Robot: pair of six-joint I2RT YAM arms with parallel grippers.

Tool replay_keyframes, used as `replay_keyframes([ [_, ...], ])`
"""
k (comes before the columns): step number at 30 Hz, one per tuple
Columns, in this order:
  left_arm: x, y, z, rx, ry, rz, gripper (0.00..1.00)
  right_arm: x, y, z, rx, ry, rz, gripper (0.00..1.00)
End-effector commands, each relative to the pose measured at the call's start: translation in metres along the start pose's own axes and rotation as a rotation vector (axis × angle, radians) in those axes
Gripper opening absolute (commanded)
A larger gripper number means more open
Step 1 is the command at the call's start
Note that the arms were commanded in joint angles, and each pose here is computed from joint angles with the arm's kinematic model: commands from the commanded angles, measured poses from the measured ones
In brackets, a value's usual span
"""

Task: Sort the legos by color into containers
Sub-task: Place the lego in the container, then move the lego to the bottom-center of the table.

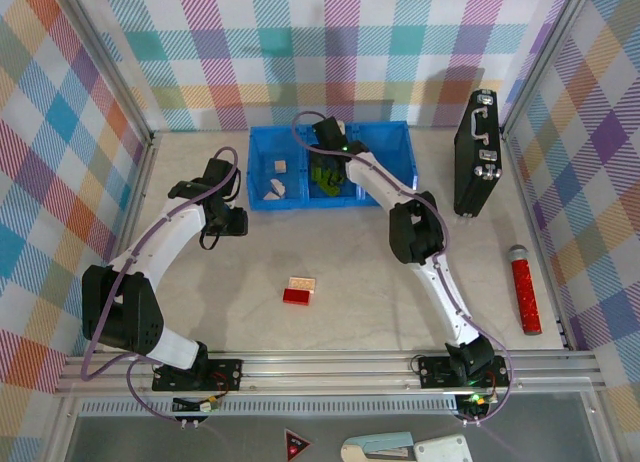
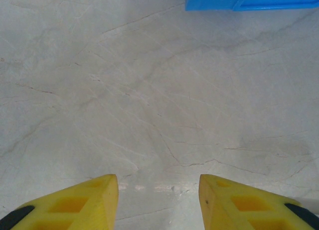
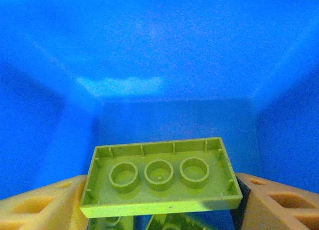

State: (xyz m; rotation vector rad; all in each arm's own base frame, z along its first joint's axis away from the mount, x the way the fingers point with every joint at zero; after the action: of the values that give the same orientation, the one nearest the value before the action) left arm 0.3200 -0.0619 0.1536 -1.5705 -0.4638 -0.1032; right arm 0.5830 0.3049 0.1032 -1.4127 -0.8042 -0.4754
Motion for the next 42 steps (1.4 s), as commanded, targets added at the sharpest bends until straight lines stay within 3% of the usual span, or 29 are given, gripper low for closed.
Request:
replay_keyframes([
  [1,0.0,0.002,0.005,0.005,-0.004,-0.003,0.47,0.02,0.007,-0.004,-0.028,0.032,-0.097,0.71],
  [17,0.0,0.002,0.004,-0.002,-0.006,-0.005,0.47,0.033,0.011,-0.007,-0.025,0.059,-0.155,0.8],
  [27,0.0,0.0,0.002,-0.017,-0.007,-0.006,0.47,0.04,-0.035,-0.001,0.03,0.028,-0.097,0.78],
  [35,0.001,-0.002,0.002,-0.018,-0.008,-0.012,0.47,0.021,-0.074,-0.007,0.032,0.046,0.02,0.77],
  [42,0.002,-0.002,0.002,-0.016,-0.006,-0.015,0.47,0.004,-0.116,-0.002,0.122,-0.015,0.088,0.76],
])
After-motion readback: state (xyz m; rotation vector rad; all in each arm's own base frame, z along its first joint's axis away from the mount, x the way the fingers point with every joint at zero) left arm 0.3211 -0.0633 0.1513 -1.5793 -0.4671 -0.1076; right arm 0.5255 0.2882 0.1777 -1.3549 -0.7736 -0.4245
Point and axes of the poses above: each hand's point on the last joint's axis, 136 mm out from that joint toward the fingers, its own y axis out along the fingers, its own z axis along the line the jaws close on, x = y × z, the point moved 2 cm from there along -y, back along the fingers, and after that the axes turned 12 degrees about -y, right-handed, at the moved point
